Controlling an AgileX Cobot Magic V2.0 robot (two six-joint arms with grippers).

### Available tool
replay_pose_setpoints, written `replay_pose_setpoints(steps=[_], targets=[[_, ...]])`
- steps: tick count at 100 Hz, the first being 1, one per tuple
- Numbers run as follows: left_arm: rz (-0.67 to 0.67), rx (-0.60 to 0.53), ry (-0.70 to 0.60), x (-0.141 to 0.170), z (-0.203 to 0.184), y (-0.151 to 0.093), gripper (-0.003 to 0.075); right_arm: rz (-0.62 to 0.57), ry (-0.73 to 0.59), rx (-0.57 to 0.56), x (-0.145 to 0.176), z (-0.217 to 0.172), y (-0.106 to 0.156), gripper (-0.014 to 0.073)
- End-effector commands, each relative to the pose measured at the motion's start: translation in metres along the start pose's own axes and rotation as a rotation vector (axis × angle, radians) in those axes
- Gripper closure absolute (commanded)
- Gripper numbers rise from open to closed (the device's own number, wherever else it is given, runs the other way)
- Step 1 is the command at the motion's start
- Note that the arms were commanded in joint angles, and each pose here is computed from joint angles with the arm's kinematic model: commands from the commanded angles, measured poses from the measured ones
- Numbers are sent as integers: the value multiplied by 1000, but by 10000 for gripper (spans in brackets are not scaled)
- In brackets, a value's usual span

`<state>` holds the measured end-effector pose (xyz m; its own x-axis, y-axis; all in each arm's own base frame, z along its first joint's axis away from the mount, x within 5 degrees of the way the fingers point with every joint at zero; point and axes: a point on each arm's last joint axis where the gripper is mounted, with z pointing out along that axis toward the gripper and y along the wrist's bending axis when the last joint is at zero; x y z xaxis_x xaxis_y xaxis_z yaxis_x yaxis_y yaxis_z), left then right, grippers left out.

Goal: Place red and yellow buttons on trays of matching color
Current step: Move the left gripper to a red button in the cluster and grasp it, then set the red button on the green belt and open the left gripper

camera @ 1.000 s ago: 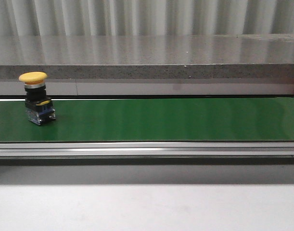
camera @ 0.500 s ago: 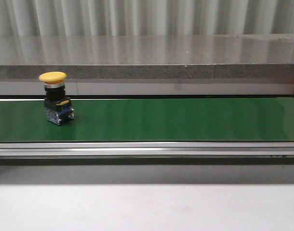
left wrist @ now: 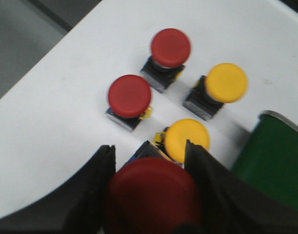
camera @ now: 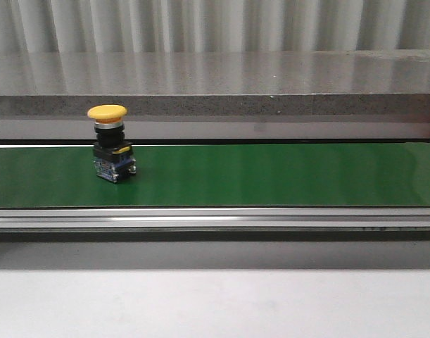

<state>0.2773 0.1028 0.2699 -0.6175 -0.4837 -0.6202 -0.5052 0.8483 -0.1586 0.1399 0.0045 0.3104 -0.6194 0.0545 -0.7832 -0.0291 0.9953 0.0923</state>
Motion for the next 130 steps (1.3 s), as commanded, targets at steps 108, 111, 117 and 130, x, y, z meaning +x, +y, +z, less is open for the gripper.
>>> replay_pose_setpoints(steps=[108,111,117,130], targets=[[298,184,55,29,1,-90,130,-6,-85,3,-11,-6,1,662],[317,191,51,30,-1,-92,120,-6,-85,3,-11,-6,1,662],[352,207,39,31,-5,-97,122,-6,-85,3,-11,-6,1,662],[419,233,-9,32,-21,-105,122,-6,-85,3,-11,-6,1,662]])
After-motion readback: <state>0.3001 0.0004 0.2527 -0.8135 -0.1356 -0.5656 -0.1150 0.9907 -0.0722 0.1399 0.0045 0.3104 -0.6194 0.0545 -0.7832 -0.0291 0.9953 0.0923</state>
